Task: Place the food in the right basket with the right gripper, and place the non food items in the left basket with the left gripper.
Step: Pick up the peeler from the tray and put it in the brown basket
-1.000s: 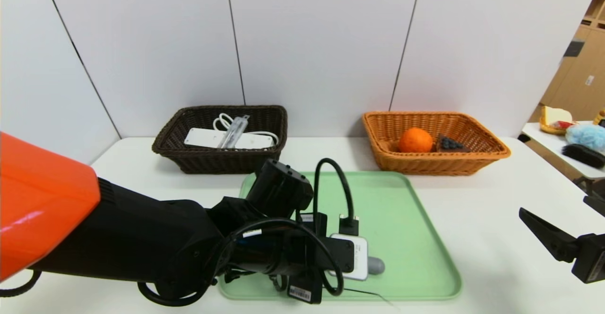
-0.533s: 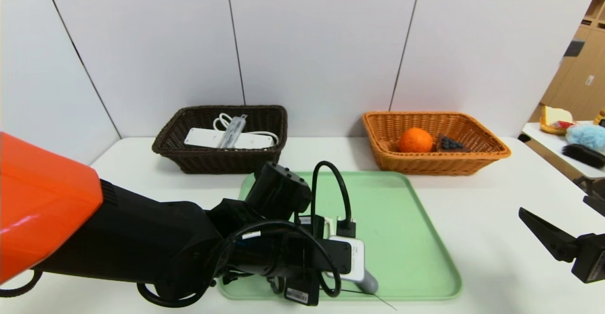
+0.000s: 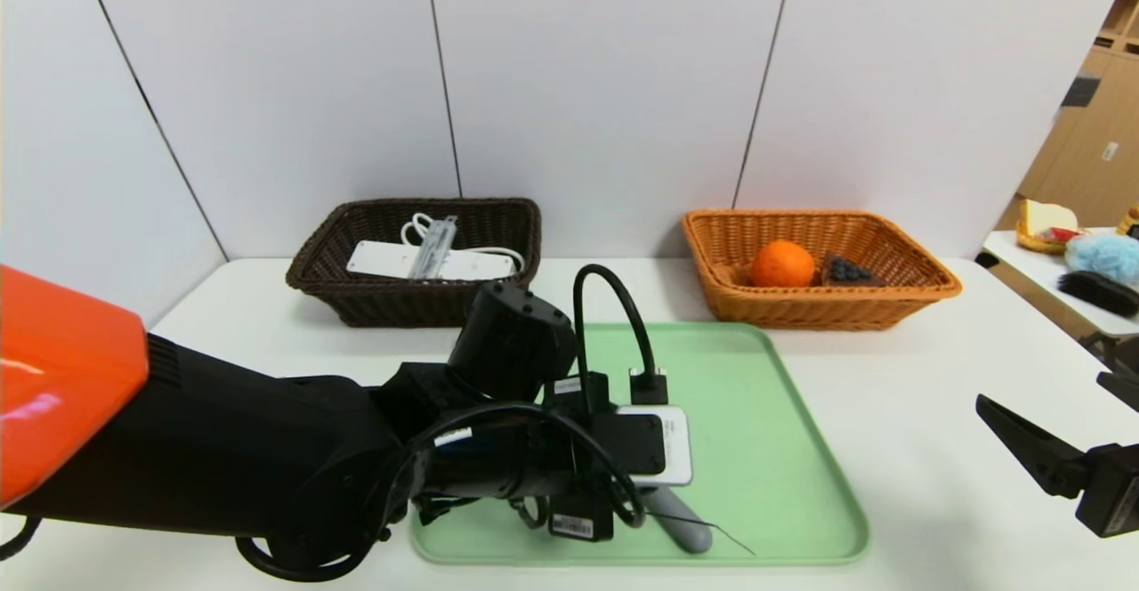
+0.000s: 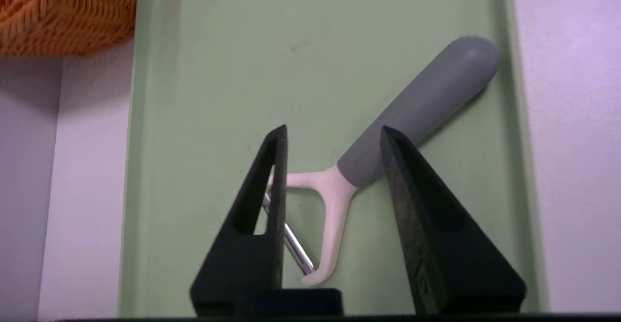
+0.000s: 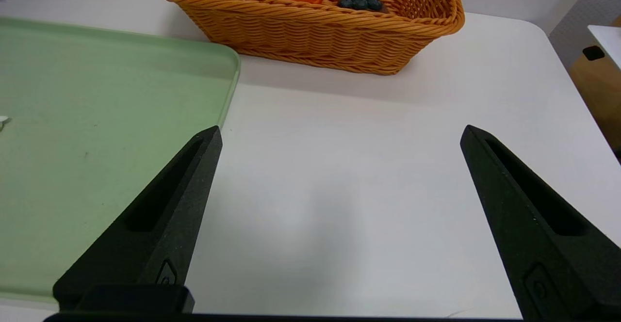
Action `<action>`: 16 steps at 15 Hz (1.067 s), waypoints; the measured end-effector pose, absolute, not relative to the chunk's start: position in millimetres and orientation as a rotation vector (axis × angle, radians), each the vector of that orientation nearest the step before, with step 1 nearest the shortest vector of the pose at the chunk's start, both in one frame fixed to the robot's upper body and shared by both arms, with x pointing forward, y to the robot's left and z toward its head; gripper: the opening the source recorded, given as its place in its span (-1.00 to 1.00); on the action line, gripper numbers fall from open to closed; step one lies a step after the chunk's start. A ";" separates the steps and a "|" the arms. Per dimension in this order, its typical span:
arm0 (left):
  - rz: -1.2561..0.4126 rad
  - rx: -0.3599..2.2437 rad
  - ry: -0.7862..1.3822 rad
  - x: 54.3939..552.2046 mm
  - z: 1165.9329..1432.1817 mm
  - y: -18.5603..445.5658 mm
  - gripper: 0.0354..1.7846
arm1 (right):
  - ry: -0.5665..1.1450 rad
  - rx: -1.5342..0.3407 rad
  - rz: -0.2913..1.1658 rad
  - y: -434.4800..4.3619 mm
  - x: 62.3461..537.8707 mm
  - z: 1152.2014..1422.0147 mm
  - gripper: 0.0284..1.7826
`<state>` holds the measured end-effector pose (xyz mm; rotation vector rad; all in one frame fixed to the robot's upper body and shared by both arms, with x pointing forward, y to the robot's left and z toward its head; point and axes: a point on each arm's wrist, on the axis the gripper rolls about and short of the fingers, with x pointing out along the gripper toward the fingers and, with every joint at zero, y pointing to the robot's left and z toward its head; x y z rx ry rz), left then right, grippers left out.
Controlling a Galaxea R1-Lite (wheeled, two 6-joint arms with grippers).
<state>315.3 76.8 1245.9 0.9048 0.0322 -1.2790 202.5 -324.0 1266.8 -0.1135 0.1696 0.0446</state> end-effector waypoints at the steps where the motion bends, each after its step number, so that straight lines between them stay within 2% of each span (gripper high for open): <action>1: -1.302 0.895 0.019 314.3 1246.2 77.3 -0.05 | 0.170 -0.114 0.045 -324.0 202.5 1266.7 0.90; 4: -1.337 0.924 0.014 310.9 1249.7 80.6 0.26 | 0.172 -0.114 0.045 -324.1 201.4 1265.2 0.90; 8: -1.414 1.041 0.088 304.9 1258.4 87.7 0.52 | 0.173 -0.112 0.045 -324.3 200.4 1264.3 0.90; 11: -1.465 1.111 0.140 310.4 1274.3 84.4 0.64 | 0.173 -0.108 0.045 -324.3 199.9 1264.1 0.90; 16: -1.490 1.145 0.175 329.6 1269.3 69.1 0.77 | 0.163 -0.095 0.067 -323.9 198.1 1265.0 0.90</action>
